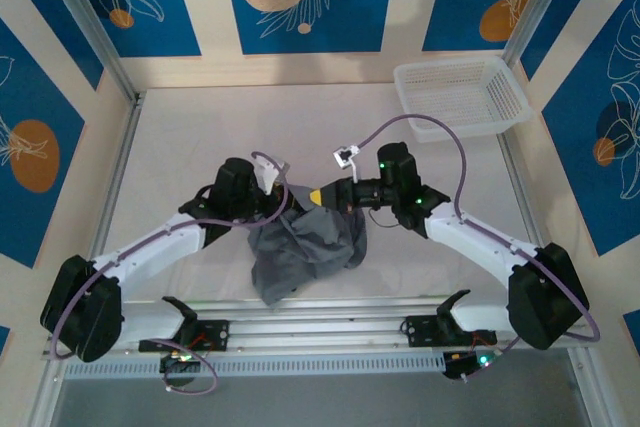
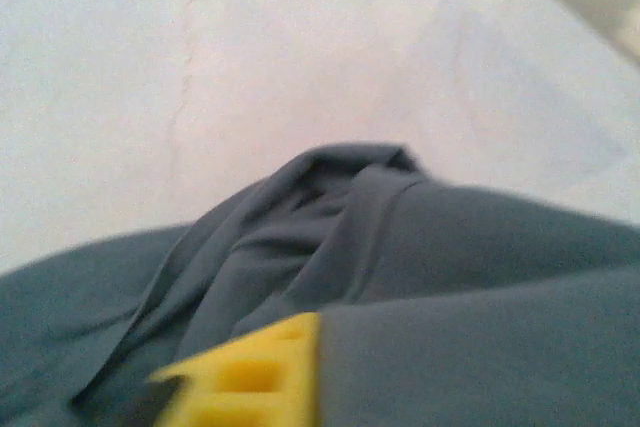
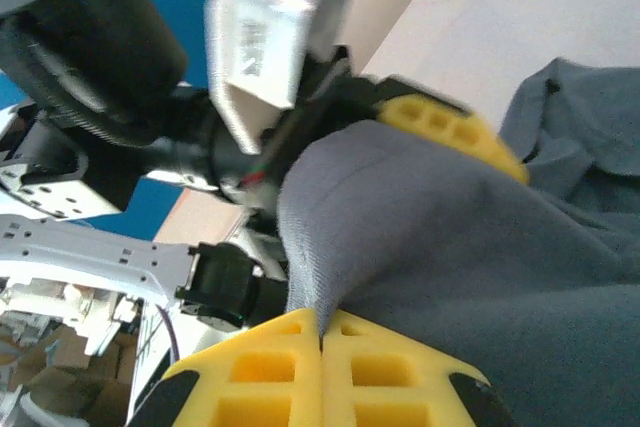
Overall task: Fold the inside-out t-shirt
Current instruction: Turn the T-shirt inside out at the center of the table.
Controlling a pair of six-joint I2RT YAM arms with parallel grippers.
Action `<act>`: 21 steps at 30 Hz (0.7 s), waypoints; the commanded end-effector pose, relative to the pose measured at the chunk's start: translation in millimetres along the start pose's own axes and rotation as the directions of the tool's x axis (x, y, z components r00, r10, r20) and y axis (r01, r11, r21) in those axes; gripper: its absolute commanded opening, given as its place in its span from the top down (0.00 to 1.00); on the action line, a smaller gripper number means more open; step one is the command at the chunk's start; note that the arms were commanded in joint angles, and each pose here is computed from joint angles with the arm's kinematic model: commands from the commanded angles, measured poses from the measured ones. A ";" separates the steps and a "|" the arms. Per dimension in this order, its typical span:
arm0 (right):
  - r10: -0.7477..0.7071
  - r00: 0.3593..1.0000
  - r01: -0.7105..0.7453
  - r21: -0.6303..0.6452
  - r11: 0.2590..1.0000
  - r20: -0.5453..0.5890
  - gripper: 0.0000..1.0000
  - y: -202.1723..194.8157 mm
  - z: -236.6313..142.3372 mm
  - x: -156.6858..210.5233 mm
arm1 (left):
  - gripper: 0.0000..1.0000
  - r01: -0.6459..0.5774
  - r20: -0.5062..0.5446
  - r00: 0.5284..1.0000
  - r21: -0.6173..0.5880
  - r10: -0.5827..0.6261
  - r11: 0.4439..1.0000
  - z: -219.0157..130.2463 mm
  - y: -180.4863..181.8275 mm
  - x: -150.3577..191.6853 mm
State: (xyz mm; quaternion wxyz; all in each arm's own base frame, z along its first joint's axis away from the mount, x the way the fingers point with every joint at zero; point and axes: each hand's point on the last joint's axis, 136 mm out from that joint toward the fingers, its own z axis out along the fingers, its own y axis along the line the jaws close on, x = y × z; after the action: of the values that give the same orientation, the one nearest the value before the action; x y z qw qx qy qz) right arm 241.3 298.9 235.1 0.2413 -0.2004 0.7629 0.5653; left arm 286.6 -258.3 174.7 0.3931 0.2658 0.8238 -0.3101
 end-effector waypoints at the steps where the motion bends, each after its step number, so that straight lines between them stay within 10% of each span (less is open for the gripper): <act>1: 0.098 0.995 -0.100 0.083 0.992 0.023 0.93 -54.1 -13.4 9.5 | 1.00 0.011 0.058 0.998 0.270 -0.027 0.963 0.7 -44.6 -30.1; 4: 0.209 0.978 -0.207 0.243 0.948 0.018 0.90 -118.6 -22.0 24.4 | 1.00 0.155 -0.032 0.987 0.372 -0.155 0.915 10.7 -57.9 -27.5; 9: 0.136 0.984 -0.169 0.335 0.927 0.119 0.67 -117.7 -32.0 14.8 | 1.00 0.226 -0.093 0.974 0.335 -0.206 0.915 21.3 -50.4 -13.4; 16: -0.459 0.875 0.239 0.683 0.690 0.158 0.59 -59.7 -59.4 11.8 | 1.00 0.231 -0.116 0.972 0.301 -0.205 0.925 20.4 -46.9 -5.0; 21: -0.482 0.875 0.291 0.748 0.596 0.044 0.59 -62.2 -54.2 16.3 | 1.00 0.231 -0.113 0.972 0.285 -0.207 0.930 20.6 -44.7 -7.6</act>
State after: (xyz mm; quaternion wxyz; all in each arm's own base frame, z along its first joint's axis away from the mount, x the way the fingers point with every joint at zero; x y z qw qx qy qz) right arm 235.0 254.5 211.7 0.4931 -0.1916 0.7950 0.2969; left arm 269.8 -301.8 168.3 0.2706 0.2377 0.8148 -0.4542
